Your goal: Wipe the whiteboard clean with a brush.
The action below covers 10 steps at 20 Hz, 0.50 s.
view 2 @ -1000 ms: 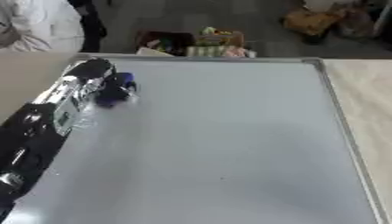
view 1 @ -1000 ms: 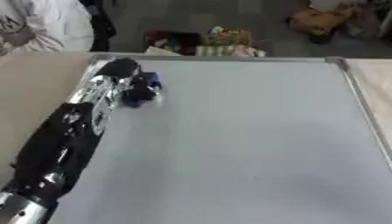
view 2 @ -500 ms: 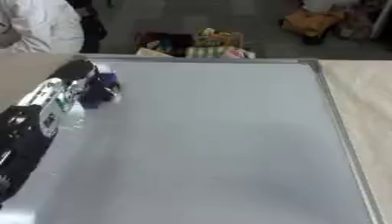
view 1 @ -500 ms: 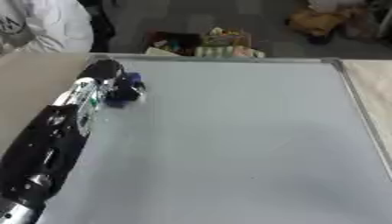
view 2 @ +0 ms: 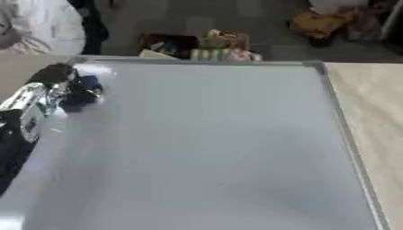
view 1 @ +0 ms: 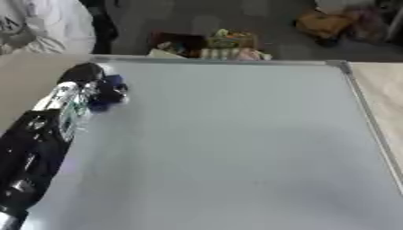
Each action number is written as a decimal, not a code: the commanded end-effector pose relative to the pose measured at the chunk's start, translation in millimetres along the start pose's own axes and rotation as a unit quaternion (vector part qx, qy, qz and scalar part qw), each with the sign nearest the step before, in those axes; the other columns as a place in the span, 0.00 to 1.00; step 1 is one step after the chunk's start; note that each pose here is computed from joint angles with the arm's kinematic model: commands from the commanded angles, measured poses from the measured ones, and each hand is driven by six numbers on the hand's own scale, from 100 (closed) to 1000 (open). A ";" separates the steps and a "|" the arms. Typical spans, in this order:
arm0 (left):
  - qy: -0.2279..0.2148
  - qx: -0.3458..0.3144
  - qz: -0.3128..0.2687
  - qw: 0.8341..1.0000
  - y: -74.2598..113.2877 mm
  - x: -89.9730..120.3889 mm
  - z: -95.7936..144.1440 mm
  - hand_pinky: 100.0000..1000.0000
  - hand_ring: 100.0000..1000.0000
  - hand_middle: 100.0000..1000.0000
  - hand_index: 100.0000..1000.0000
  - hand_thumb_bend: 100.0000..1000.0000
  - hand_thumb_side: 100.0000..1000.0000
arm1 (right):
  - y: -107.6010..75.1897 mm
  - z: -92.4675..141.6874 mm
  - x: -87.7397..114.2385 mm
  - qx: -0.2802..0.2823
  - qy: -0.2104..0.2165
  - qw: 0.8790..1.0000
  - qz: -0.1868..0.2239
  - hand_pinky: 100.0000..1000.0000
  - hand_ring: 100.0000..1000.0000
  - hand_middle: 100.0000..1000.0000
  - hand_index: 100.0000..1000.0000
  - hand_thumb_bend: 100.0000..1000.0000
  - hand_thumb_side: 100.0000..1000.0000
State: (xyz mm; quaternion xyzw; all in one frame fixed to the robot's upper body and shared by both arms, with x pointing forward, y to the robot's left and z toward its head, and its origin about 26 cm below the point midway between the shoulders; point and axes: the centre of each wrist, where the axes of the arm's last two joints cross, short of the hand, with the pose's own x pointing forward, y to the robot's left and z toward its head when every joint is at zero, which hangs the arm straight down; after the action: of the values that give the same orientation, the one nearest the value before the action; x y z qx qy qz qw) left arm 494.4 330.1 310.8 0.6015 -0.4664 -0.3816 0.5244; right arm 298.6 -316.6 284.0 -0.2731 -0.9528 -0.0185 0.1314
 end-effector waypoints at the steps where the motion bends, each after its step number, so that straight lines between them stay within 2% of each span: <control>1: 0.024 -0.018 -0.008 1.000 -9.8 -17.8 -2.0 0.26 0.41 0.33 0.43 0.00 0.63 | -6.0 -8.1 5.1 0.000 -0.018 1.000 0.007 0.82 0.77 0.76 0.85 0.00 1.00; 7: 0.007 -0.023 -0.002 1.000 -9.8 -11.5 -1.6 0.26 0.40 0.33 0.43 0.00 0.63 | -5.8 -7.7 5.0 -0.001 -0.016 1.000 0.007 0.82 0.77 0.76 0.85 0.00 1.00; 10: -0.006 -0.029 0.001 1.000 -10.6 -8.2 -0.9 0.25 0.40 0.32 0.39 0.01 0.63 | -6.0 -7.7 4.9 -0.002 -0.016 1.000 0.008 0.82 0.77 0.76 0.85 0.00 1.00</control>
State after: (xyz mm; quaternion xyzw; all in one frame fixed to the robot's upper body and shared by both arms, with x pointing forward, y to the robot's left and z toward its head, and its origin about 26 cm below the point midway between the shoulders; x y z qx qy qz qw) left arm 494.6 331.5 309.0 0.5882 -0.4718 -0.3881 0.5298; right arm 298.5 -317.0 282.9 -0.2745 -0.9520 -0.0194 0.1337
